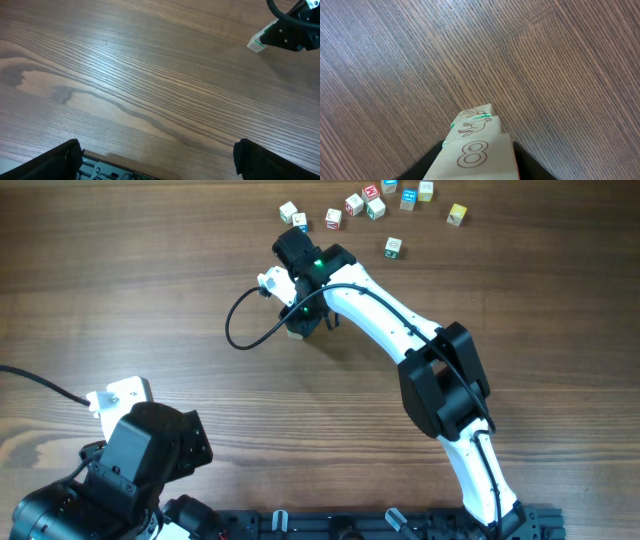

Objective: Form a tower

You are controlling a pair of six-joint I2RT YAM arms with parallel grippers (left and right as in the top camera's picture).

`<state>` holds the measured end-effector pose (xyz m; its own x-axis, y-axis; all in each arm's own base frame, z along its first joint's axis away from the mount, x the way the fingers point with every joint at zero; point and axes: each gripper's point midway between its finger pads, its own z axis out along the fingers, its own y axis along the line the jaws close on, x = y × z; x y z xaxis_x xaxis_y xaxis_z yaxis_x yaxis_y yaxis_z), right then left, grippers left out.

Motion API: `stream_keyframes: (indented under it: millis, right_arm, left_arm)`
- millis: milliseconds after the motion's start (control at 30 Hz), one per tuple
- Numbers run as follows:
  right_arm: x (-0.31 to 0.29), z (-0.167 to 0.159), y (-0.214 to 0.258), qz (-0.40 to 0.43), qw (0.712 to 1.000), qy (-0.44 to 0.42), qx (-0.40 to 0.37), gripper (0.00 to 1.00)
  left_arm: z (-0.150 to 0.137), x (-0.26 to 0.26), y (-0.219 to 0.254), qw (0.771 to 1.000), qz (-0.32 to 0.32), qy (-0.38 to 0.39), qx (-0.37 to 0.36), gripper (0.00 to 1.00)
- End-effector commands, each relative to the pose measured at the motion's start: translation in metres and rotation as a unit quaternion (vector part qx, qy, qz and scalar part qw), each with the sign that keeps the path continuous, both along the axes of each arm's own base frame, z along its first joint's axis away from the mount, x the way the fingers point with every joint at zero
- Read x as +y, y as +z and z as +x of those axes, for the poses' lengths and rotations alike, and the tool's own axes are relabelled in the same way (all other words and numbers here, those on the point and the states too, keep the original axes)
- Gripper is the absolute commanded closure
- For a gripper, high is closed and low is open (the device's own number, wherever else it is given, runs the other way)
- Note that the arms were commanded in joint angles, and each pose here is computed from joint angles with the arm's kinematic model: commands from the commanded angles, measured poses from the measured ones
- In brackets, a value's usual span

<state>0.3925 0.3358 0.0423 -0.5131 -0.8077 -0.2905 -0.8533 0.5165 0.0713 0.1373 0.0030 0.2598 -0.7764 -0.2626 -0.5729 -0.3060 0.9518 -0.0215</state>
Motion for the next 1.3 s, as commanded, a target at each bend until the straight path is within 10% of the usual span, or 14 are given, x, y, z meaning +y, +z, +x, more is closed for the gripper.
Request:
stream_keyframes:
  millis: [0,100,433,1267]
  right_arm:
    - [-0.007,-0.002,-0.017,-0.018,1.000,0.001,0.010,0.37]
    - [-0.007,-0.002,-0.018,-0.018,1.000,0.001,0.011,0.12]
    - [-0.013,0.002,-0.035,-0.042,0.999,0.004,0.006,0.11]
    - [-0.014,0.001,-0.045,-0.050,0.999,0.014,0.010,0.54]
  left_arm:
    - [0.001,0.003,0.001,1.000,0.011,0.002,-0.004,0.00]
    - [0.001,0.003,0.001,1.000,0.011,0.002,-0.004,0.00]
    - [0.001,0.003,0.001,1.000,0.011,0.002,-0.004,0.00]
    - [0.001,0.003,0.001,1.000,0.011,0.002,-0.004,0.00]
